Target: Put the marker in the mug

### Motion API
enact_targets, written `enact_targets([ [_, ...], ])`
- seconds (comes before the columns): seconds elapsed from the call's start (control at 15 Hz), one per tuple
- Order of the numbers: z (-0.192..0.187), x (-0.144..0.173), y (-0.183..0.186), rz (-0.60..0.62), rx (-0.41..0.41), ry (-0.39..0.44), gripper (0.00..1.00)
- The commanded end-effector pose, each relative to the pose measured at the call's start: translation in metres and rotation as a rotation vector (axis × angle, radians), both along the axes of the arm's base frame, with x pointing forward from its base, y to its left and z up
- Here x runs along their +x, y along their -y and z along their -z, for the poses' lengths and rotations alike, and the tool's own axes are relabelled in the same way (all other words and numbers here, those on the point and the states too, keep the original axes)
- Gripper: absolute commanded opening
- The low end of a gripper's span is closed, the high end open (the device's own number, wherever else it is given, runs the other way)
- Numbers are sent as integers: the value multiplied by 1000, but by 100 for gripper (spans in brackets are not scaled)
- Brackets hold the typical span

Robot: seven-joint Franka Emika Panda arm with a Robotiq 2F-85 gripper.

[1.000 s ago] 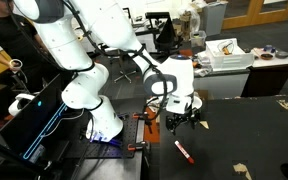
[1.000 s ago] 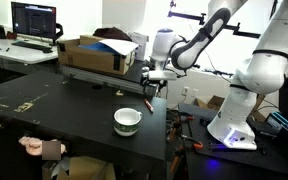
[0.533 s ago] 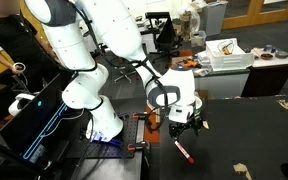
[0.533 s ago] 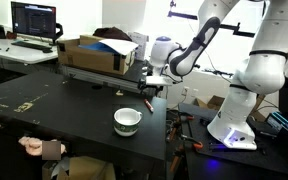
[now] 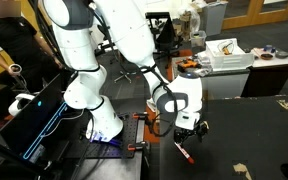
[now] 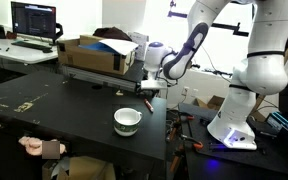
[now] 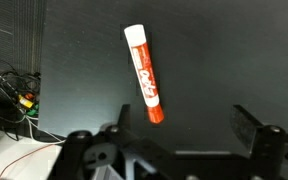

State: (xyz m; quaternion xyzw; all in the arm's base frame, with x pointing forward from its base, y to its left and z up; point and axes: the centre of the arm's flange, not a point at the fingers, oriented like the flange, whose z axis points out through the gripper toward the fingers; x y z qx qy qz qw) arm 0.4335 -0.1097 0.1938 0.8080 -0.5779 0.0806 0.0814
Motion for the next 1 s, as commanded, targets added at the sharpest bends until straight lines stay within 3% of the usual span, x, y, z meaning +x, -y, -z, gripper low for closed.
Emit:
enact_targets([
  [0.0,12,4,12,-28,2,24,100],
  [0.8,41,-6,34,-109,60,65,100],
  [0.87,41,-6,34,-111,64,66,81],
  [0.93,41,-6,35,-113,70,68,74],
])
